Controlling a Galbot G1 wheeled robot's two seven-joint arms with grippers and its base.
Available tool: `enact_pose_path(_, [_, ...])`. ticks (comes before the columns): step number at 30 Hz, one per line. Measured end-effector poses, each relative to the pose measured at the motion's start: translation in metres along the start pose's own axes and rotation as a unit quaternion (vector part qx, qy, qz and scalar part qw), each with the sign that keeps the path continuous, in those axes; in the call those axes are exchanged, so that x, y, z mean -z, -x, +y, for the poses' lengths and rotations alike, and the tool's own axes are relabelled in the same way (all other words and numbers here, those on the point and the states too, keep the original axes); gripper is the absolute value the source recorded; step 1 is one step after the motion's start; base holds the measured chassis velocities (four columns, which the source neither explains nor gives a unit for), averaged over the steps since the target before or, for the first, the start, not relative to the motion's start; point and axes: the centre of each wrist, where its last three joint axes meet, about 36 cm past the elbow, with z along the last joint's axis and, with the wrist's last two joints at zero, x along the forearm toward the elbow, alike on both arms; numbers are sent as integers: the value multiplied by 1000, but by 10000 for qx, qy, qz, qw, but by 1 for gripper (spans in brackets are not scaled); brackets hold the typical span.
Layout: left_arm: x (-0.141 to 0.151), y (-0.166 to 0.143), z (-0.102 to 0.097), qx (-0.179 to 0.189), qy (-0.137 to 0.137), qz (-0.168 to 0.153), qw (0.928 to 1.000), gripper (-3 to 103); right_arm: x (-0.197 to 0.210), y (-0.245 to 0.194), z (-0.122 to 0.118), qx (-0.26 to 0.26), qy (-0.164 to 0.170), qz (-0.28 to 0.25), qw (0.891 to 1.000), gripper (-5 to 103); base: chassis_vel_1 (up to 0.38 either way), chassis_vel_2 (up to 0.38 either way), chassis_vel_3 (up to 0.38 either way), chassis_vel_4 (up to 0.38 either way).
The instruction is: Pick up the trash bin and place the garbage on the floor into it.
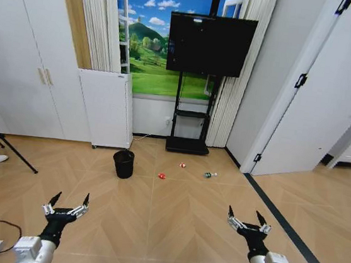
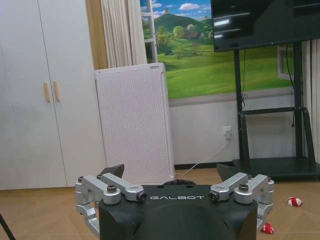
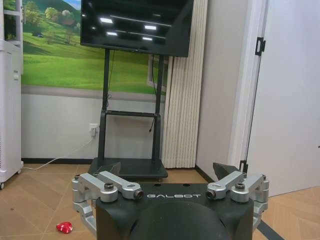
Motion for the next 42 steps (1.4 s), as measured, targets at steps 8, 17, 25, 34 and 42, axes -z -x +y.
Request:
enact_pose_path(8, [0, -2, -1, -10, -4, -26, 10000, 100, 0, 0, 0, 11, 38, -29, 10000, 100, 0, 0, 0, 0])
enact_pose_path(17, [0, -3, -2, 0, 27, -80, 10000, 100, -1, 0, -1, 16, -14, -96, 10000, 100, 0, 0, 0, 0])
enact_pose_path(25, [-2, -4, -1, -8, 53, -121, 9999, 100, -2, 1, -1, 13, -28, -111, 9999, 100, 0, 0, 0, 0])
enact_pose_path(34, [-8, -6, 0, -37, 167, -146, 9997, 100, 4, 8, -6, 16, -59, -190, 9998, 100, 0, 0, 0, 0])
enact_pose_path(42, [-9, -6, 0, -27, 161, -190, 9997, 100, 3, 7, -5, 43, -35, -135, 9999, 100, 0, 0, 0, 0])
